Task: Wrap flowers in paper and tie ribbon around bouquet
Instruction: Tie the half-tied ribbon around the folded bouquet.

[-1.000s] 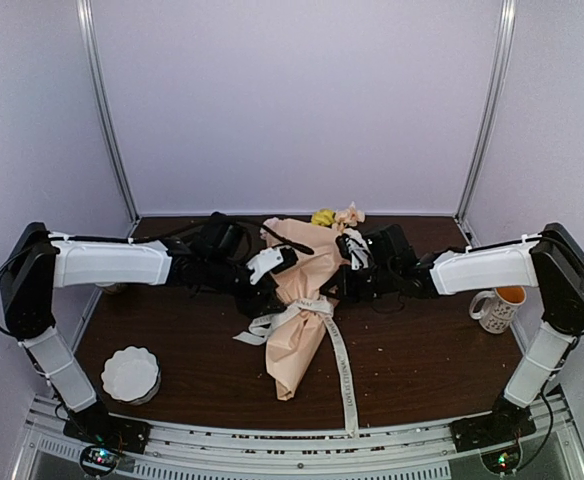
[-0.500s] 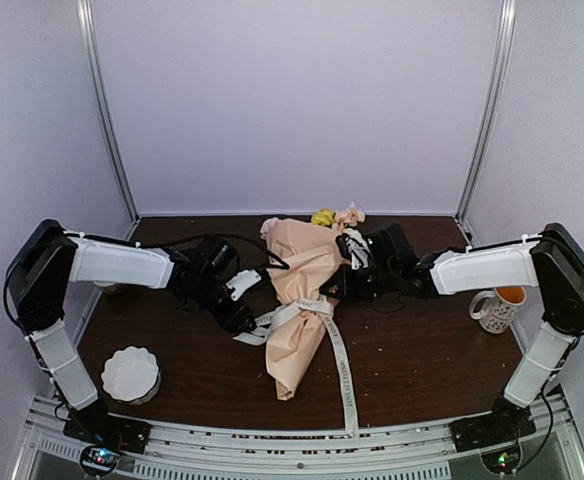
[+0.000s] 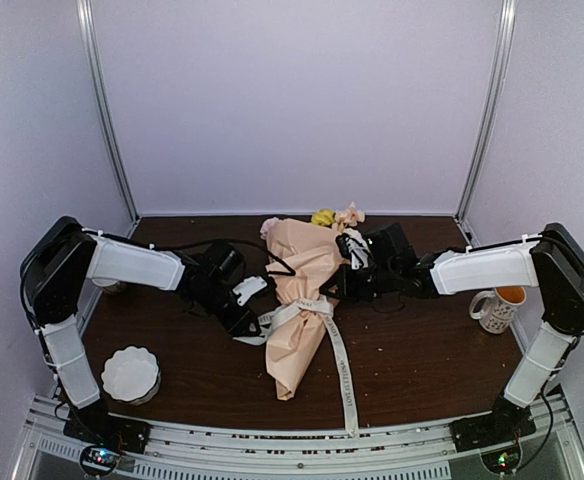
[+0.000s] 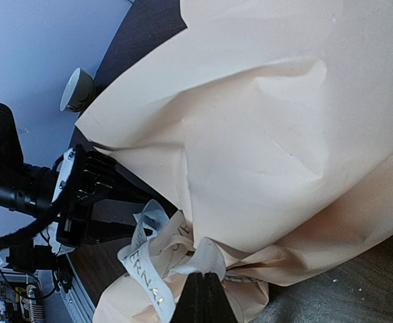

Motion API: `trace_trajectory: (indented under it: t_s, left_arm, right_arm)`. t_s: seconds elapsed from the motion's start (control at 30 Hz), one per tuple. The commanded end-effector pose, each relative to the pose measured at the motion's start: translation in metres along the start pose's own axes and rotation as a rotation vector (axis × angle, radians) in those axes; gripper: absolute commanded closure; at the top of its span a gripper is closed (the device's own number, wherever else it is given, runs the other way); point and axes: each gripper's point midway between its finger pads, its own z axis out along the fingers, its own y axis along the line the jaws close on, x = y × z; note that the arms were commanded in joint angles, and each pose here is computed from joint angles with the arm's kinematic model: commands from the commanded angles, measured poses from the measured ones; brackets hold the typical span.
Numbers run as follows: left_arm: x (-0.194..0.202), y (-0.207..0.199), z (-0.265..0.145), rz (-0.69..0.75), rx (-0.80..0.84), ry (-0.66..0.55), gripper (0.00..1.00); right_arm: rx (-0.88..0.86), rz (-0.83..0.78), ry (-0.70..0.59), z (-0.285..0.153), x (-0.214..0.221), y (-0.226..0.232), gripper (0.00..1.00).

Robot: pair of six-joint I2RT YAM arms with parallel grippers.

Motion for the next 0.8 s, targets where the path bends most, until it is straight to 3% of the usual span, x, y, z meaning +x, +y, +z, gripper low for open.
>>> trace_trajectory:
  t_s: [0.0,0.07,0.23,0.27,0.53,0.77]
  left_arm:
    - [-0.031,-0.005,-0.008,0.038,0.028,-0.100,0.59]
    - [-0.029,-0.003,-0.006,0.040,0.019,-0.093,0.67]
    - [-0.022,0.001,-0.006,0.037,-0.009,-0.062,0.98]
    - [-0.022,0.004,-0.007,0.033,-0.021,-0.063,1.00]
    - [-0.023,0.042,-0.015,-0.058,-0.146,-0.062,1.00]
    - [-0.001,0.067,-0.014,-0.158,-0.211,-0.011,1.00]
  right_arm:
    - [-0.007,-0.014,-0.009,-0.003,-0.002,0.001,1.00]
    - [-0.005,-0.013,-0.009,-0.003,-0.001,0.000,1.00]
    - [0.005,-0.018,-0.011,-0.006,-0.001,-0.001,1.00]
    - [0.011,-0.019,-0.016,-0.007,-0.001,-0.002,1.00]
    - [0.092,0.020,-0.026,-0.024,0.014,-0.030,1.00]
    - [0.097,0.129,-0.033,-0.033,0.035,-0.062,1.00]
